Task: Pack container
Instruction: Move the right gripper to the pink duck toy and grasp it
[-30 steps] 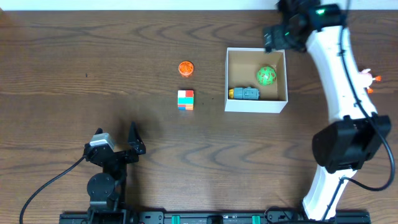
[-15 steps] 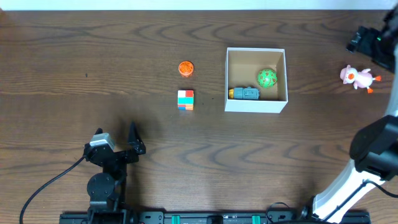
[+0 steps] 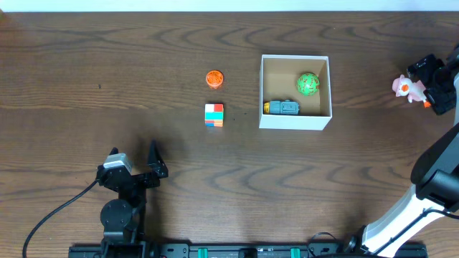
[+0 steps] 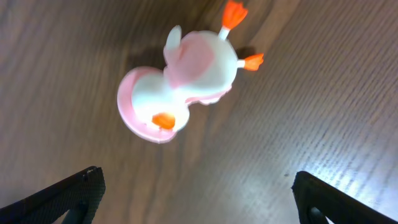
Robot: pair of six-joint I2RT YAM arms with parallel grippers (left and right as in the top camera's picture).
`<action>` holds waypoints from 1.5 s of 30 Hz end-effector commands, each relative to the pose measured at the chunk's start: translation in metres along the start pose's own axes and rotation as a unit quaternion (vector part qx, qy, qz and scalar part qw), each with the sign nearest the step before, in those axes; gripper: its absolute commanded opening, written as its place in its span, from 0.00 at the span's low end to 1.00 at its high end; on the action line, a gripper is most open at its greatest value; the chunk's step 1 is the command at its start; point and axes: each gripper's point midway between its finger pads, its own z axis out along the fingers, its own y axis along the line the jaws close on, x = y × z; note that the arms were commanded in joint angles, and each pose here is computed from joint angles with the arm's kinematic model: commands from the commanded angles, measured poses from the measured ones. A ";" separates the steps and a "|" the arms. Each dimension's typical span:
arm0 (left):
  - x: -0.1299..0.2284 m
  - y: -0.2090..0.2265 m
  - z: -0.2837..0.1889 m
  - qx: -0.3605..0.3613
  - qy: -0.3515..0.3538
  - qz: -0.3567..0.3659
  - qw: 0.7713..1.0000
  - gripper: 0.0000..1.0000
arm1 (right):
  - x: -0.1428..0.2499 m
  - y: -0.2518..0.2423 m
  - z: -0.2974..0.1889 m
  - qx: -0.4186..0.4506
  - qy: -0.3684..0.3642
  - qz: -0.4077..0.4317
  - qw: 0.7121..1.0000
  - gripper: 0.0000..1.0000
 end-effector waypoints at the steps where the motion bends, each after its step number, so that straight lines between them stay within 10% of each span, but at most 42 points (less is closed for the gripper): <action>1: 0.018 0.007 0.001 -0.012 0.025 0.011 1.000 0.98 | -0.011 -0.010 0.001 0.022 -0.031 0.063 0.997 0.99; 45: 0.017 0.007 0.001 -0.012 0.025 0.011 1.000 0.98 | -0.009 -0.008 0.091 0.017 -0.003 -0.046 0.999 0.97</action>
